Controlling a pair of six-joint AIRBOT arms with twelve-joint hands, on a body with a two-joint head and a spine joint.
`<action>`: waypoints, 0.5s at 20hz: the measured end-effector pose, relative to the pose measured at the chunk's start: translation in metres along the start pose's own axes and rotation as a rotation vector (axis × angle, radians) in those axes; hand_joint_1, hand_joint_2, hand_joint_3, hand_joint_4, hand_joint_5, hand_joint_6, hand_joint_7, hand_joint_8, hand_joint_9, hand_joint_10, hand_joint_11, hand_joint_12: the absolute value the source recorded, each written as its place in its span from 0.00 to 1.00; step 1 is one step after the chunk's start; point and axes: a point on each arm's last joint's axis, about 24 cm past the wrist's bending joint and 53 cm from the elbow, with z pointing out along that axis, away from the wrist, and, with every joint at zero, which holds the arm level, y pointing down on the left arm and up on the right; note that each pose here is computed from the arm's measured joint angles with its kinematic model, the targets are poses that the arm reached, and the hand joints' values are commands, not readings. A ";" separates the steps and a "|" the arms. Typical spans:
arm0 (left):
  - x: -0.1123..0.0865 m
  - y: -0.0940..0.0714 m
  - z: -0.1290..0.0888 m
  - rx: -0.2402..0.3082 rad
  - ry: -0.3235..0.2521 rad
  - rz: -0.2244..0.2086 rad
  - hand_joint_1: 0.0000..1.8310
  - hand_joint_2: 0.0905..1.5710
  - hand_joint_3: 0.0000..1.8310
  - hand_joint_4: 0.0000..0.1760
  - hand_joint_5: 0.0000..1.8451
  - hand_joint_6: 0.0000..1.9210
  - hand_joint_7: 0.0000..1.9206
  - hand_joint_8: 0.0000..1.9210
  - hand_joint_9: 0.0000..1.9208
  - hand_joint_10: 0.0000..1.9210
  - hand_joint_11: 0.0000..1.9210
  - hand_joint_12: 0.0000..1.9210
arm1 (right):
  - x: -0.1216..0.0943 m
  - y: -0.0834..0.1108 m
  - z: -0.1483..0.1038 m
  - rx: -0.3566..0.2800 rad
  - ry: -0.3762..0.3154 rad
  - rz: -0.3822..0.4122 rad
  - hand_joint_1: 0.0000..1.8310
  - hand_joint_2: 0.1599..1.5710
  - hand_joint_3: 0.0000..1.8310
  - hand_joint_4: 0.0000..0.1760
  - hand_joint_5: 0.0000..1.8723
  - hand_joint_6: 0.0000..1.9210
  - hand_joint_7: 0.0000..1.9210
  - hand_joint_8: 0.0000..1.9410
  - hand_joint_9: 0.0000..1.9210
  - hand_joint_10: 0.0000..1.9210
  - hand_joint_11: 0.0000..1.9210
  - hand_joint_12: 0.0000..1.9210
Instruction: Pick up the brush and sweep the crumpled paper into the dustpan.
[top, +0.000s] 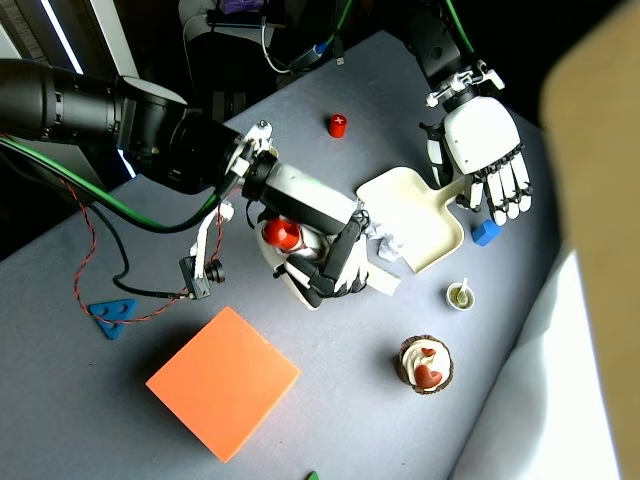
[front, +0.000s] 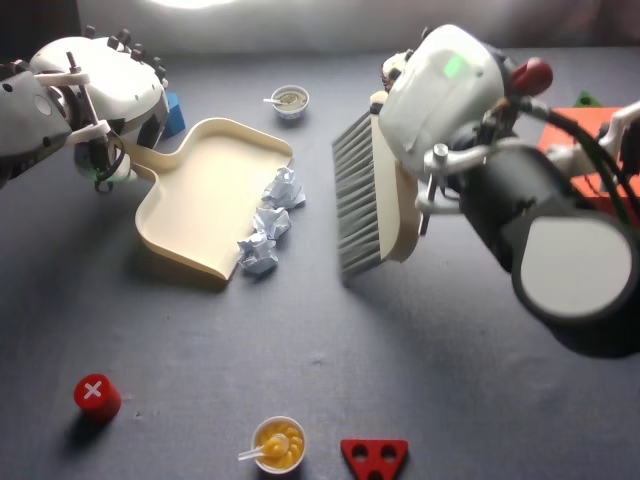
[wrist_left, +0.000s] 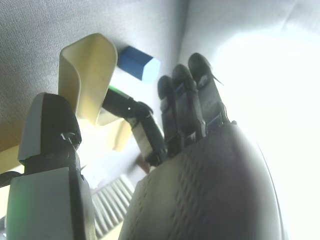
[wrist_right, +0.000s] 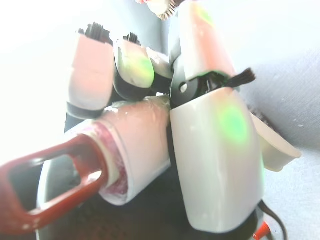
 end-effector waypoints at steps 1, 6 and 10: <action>0.000 0.000 0.000 0.000 0.000 0.000 0.60 0.70 0.00 0.00 0.52 0.52 0.18 0.00 0.14 0.00 0.06 0.15 | -0.003 -0.003 0.000 0.004 0.016 0.000 0.91 0.73 0.00 0.76 0.50 1.00 0.58 1.00 0.69 1.00 0.79 1.00; 0.000 0.000 0.000 0.000 0.000 0.000 0.61 0.70 0.00 0.00 0.52 0.53 0.16 0.00 0.13 0.00 0.03 0.17 | -0.009 -0.002 -0.013 0.010 0.116 -0.030 0.91 0.73 0.00 0.67 0.49 1.00 0.56 1.00 0.68 1.00 0.78 1.00; 0.000 0.000 0.000 -0.001 0.000 -0.001 0.60 0.70 0.00 0.00 0.52 0.53 0.17 0.00 0.13 0.00 0.03 0.17 | -0.010 -0.002 -0.026 0.032 0.182 -0.026 0.89 0.73 0.00 0.63 0.50 1.00 0.59 1.00 0.70 1.00 0.80 1.00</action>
